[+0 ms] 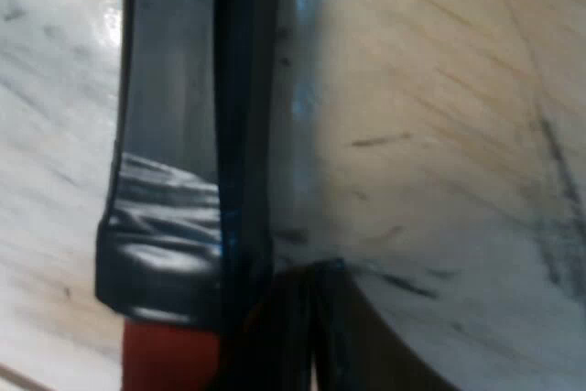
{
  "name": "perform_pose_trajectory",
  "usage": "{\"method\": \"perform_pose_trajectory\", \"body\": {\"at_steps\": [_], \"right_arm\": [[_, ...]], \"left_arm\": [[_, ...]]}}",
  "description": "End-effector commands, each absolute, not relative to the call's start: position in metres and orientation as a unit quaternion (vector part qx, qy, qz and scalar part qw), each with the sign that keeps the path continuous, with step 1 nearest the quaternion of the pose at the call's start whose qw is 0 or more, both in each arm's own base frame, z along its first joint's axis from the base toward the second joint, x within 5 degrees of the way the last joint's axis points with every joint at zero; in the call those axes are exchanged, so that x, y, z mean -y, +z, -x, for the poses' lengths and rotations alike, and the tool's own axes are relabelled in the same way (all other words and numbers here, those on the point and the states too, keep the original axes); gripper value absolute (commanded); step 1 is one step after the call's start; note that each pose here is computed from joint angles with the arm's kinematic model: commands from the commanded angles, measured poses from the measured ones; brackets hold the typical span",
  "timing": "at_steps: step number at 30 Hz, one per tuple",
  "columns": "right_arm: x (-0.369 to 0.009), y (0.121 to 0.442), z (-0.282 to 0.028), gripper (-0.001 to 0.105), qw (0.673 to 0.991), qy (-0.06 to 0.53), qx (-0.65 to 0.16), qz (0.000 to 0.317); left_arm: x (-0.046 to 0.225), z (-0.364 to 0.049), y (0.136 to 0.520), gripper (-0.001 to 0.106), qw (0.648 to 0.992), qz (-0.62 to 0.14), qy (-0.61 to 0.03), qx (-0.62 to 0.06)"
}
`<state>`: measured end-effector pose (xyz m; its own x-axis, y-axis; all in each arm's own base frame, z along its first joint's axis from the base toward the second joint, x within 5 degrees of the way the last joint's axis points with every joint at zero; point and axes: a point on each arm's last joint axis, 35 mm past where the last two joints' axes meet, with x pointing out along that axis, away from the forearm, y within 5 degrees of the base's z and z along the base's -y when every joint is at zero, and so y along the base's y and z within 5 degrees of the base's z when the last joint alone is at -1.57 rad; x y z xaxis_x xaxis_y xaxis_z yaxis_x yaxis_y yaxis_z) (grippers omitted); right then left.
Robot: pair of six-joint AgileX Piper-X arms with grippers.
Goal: Put the handle in the coffee machine
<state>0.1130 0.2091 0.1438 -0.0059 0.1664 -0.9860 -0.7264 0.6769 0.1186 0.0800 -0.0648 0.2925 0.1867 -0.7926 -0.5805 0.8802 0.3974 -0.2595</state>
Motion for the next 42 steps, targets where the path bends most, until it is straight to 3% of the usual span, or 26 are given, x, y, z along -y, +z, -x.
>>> {"method": "perform_pose_trajectory", "body": {"at_steps": [1,7,13,24,29,37,42], "right_arm": [[-0.213,0.139,-0.107,0.0,0.662,0.341,-0.631,0.215],[-0.224,0.14,-0.097,0.0,0.672,0.348,-0.624,0.196],[-0.237,0.142,-0.088,0.0,0.688,0.357,-0.612,0.157],[-0.273,0.131,-0.094,0.0,0.727,0.382,-0.569,0.038],[-0.287,0.132,-0.099,0.0,0.743,0.414,-0.526,-0.001],[-0.288,0.132,-0.1,0.0,0.749,0.41,-0.52,-0.001],[-0.28,0.131,-0.097,0.0,0.745,0.391,-0.54,0.027]], "left_arm": [[0.065,-0.081,0.293,0.068,0.77,-0.064,-0.542,-0.33],[0.065,-0.081,0.293,0.068,0.77,-0.064,-0.542,-0.33],[0.065,-0.081,0.293,0.068,0.77,-0.064,-0.542,-0.33],[0.064,-0.079,0.291,0.068,0.766,-0.061,-0.538,-0.347],[0.063,-0.078,0.29,0.068,0.764,-0.06,-0.538,-0.353],[0.063,-0.078,0.29,0.068,0.764,-0.06,-0.538,-0.353],[0.062,-0.077,0.289,0.068,0.763,-0.059,-0.533,-0.361]]}}
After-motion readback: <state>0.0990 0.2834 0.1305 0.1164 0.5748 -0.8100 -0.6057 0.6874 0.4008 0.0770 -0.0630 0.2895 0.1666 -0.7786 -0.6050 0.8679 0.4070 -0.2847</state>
